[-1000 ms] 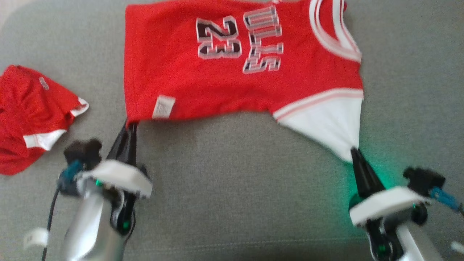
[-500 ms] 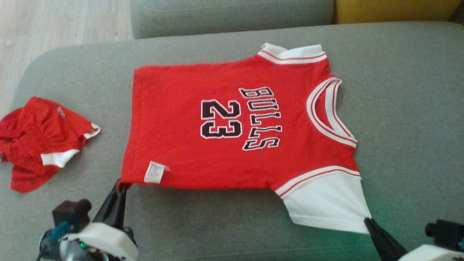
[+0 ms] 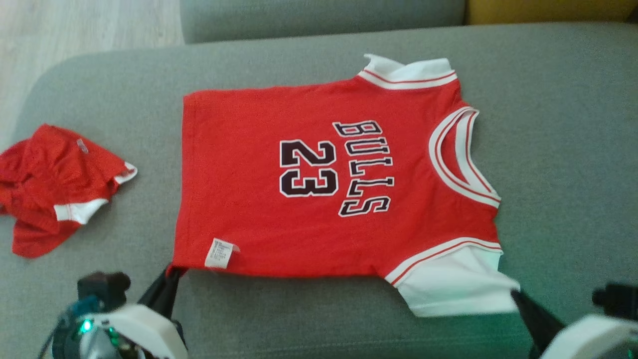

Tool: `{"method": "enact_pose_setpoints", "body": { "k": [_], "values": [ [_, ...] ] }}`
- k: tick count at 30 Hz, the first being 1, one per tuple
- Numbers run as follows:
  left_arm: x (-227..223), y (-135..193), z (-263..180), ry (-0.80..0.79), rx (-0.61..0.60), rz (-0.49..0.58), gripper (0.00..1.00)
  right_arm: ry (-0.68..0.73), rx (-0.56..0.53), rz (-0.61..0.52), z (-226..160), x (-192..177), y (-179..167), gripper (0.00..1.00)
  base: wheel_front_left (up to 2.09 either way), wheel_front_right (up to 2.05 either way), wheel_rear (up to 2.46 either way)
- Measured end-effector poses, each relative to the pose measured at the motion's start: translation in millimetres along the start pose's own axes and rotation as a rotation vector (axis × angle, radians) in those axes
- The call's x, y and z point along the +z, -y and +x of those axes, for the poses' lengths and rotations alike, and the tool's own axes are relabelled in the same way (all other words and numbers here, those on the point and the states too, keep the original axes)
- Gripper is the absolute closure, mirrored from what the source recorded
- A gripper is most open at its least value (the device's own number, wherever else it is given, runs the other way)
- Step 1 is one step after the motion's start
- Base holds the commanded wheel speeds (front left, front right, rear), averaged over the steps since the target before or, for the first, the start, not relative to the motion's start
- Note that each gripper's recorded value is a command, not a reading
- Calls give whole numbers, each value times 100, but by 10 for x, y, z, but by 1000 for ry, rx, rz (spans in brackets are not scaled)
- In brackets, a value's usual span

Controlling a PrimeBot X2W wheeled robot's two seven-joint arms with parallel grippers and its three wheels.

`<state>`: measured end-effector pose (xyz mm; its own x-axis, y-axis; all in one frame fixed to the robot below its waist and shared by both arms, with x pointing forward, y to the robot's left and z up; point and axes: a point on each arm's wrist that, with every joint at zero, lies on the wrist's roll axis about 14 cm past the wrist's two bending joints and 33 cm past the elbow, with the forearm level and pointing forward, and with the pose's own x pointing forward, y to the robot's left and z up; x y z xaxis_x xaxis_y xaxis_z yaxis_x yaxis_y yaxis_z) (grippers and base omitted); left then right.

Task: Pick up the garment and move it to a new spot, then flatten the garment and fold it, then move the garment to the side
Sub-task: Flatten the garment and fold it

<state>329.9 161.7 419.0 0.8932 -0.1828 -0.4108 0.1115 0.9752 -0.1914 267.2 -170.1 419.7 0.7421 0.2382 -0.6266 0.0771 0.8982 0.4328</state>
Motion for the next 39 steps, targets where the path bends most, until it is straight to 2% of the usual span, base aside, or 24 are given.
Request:
{"method": "enact_pose_setpoints", "body": {
  "k": [6,18,31,32,33,34,39],
  "values": [
    [12,-77,246,-93,-20,-8,100,44,35,-60,359,458,-151,100,0,0,0],
    [101,-158,742,-188,-60,-12,100,39,82,-79,1182,1040,-331,100,0,0,0],
    [147,-232,964,-178,-61,-28,100,97,110,-78,1587,1357,-467,100,0,0,0],
    [133,-228,974,-179,-63,-29,86,105,118,-67,1608,1362,-478,54,0,0,0],
    [122,-237,985,-176,-61,-37,27,108,123,-65,1634,1357,-496,0,0,0,0],
    [121,-243,997,-171,-58,-46,0,122,129,-64,1649,1365,-513,0,0,0,0],
    [218,-240,1035,-63,-38,-79,0,261,174,-59,1652,1499,-627,0,0,0,0]
  ]
}}
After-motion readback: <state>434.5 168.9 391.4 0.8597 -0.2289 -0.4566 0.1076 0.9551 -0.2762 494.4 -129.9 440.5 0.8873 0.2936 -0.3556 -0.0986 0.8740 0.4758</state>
